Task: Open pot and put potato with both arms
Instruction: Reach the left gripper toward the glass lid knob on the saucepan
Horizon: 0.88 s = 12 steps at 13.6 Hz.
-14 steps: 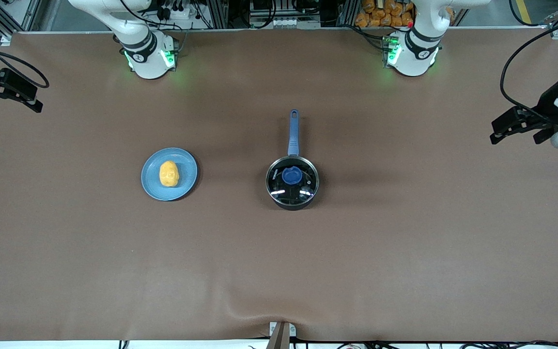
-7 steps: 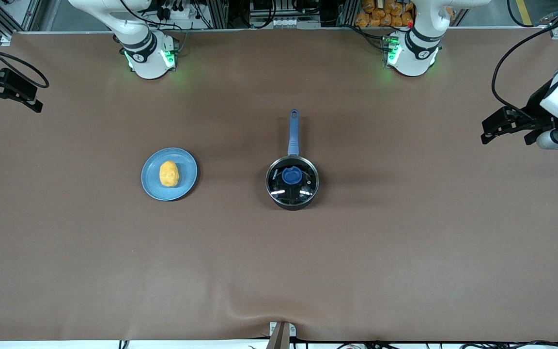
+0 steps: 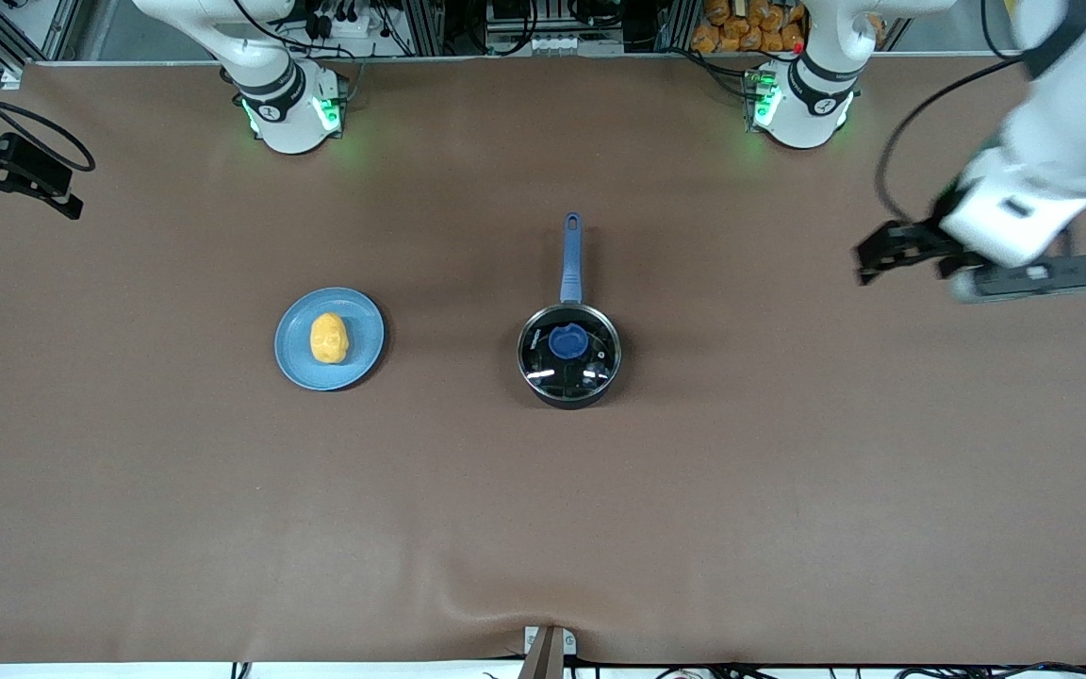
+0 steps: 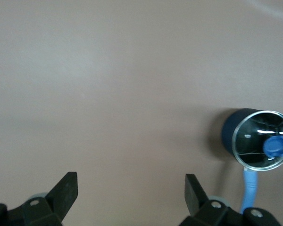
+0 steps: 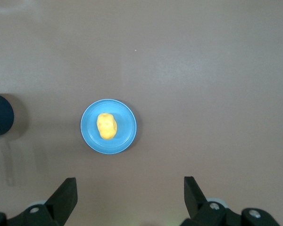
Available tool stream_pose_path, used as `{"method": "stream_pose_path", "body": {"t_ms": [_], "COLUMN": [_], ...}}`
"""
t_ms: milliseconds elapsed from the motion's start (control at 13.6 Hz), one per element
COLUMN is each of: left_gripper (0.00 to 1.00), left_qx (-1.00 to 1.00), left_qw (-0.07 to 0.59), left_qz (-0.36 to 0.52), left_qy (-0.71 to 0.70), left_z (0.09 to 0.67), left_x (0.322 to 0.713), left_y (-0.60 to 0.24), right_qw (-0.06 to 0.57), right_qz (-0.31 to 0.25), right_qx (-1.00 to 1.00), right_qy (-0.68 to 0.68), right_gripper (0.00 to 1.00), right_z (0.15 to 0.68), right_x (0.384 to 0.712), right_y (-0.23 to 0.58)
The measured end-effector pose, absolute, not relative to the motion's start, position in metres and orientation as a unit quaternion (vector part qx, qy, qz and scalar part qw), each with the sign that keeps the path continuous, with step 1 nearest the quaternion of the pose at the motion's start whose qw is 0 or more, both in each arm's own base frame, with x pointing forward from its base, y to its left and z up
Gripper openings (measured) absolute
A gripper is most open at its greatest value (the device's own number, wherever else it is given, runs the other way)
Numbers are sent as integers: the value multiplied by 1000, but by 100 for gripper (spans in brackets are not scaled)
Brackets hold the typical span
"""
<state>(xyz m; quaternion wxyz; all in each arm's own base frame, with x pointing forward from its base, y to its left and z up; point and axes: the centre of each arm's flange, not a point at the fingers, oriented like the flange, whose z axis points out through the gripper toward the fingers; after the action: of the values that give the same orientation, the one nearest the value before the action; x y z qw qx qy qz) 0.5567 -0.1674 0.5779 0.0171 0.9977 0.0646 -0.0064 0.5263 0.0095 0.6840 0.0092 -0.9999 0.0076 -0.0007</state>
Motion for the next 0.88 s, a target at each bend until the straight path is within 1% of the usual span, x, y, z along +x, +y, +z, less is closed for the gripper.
{"method": "stream_pose_path", "body": {"t_ms": [147, 440, 881], "left_gripper": [100, 100, 100], "left_qx": [998, 995, 990], "left_qw": [18, 25, 36], "left_qz": [-21, -49, -68], "left_qy": [64, 87, 121], "left_z": [554, 516, 427], "left_x": [556, 552, 532], "left_y": [-211, -272, -402], "right_qw": [9, 9, 9], "right_qz": [-1, 0, 0], "right_qx": [-1000, -1000, -1000], "right_qy": [8, 8, 9], "right_gripper": [100, 100, 100], "right_z": [684, 684, 684], "right_x": [526, 526, 526], "right_y": [9, 9, 8]}}
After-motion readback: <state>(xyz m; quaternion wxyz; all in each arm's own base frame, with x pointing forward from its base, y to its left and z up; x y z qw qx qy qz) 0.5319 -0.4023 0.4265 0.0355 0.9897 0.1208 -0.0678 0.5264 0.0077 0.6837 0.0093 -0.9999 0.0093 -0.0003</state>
